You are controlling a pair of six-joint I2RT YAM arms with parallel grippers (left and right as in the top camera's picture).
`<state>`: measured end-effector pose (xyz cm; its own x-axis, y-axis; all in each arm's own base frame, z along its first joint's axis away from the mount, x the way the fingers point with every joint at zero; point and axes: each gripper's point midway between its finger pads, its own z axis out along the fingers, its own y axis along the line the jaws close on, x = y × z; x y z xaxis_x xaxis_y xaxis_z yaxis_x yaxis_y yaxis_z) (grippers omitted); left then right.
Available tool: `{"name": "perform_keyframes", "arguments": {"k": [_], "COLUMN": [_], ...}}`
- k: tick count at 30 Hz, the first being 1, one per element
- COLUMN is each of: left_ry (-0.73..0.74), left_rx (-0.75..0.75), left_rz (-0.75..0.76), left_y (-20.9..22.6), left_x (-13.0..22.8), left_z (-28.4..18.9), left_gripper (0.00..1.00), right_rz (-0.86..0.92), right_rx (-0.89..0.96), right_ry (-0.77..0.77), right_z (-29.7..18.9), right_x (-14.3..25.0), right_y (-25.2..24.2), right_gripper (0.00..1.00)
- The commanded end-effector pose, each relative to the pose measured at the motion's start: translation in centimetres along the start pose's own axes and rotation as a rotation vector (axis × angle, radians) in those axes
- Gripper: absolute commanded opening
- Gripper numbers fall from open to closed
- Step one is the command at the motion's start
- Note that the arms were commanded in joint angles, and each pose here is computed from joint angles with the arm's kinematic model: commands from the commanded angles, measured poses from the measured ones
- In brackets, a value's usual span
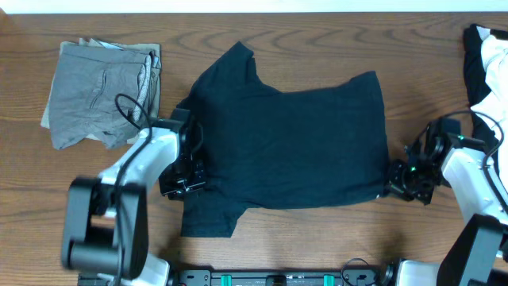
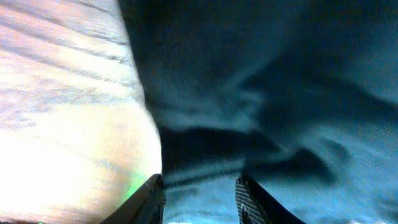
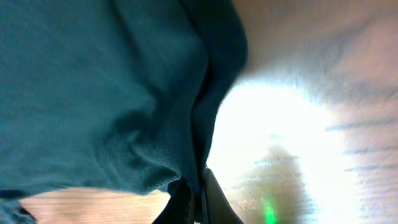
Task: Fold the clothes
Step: 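Grasp the bottom hem corners with the left and right grippers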
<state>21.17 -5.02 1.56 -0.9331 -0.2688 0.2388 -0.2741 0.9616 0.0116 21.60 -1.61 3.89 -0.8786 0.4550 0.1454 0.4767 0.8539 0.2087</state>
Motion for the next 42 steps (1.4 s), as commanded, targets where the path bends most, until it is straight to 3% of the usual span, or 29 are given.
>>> {"name": "perform_keyframes", "arguments": {"k": [1, 3, 11, 20, 23, 38, 40, 42], "left_ry": [-0.124, -0.142, -0.042, 0.032, 0.042, 0.076, 0.083, 0.088], "left_rx": [0.06, 0.072, 0.027, 0.053, 0.073, 0.126, 0.134, 0.141], "left_rz": [-0.016, -0.054, -0.137, -0.194, -0.195, -0.268, -0.268, -0.268], "left_y": [-0.4, 0.0, 1.9, 2.3, 2.1, 1.2, 1.1, 0.9], "left_x": [-0.7, 0.1, 3.8, 6.2, 6.5, 6.8, 6.8, 6.8], "left_z": [-3.5, -4.5, -2.2, 2.4, 3.0, 4.8, 4.9, 4.9], "left_gripper": [0.45, 0.55, 0.63, 0.61, 0.55, 0.54, 0.45, 0.23], "right_rz": [-0.047, -0.039, -0.027, -0.02, -0.016, -0.017, -0.017, -0.017], "right_rx": [-0.033, -0.037, -0.051, -0.053, -0.055, -0.056, -0.056, -0.056], "right_ry": [-0.046, -0.057, -0.081, -0.091, -0.096, -0.098, -0.099, -0.099], "right_z": [-1.1, -1.2, -1.3, -1.3, -1.3, -1.3, -1.3, -1.3], "right_x": [-0.9, -1.2, -1.8, -2.0, -2.2, -2.2, -2.2, -2.2], "right_y": [1.1, 1.2, 1.5, 1.5, 1.6, 1.6, 1.6, 1.6], "right_gripper": [0.01, 0.01, 0.01, 0.01, 0.03, 0.03, 0.02, 0.02]}}
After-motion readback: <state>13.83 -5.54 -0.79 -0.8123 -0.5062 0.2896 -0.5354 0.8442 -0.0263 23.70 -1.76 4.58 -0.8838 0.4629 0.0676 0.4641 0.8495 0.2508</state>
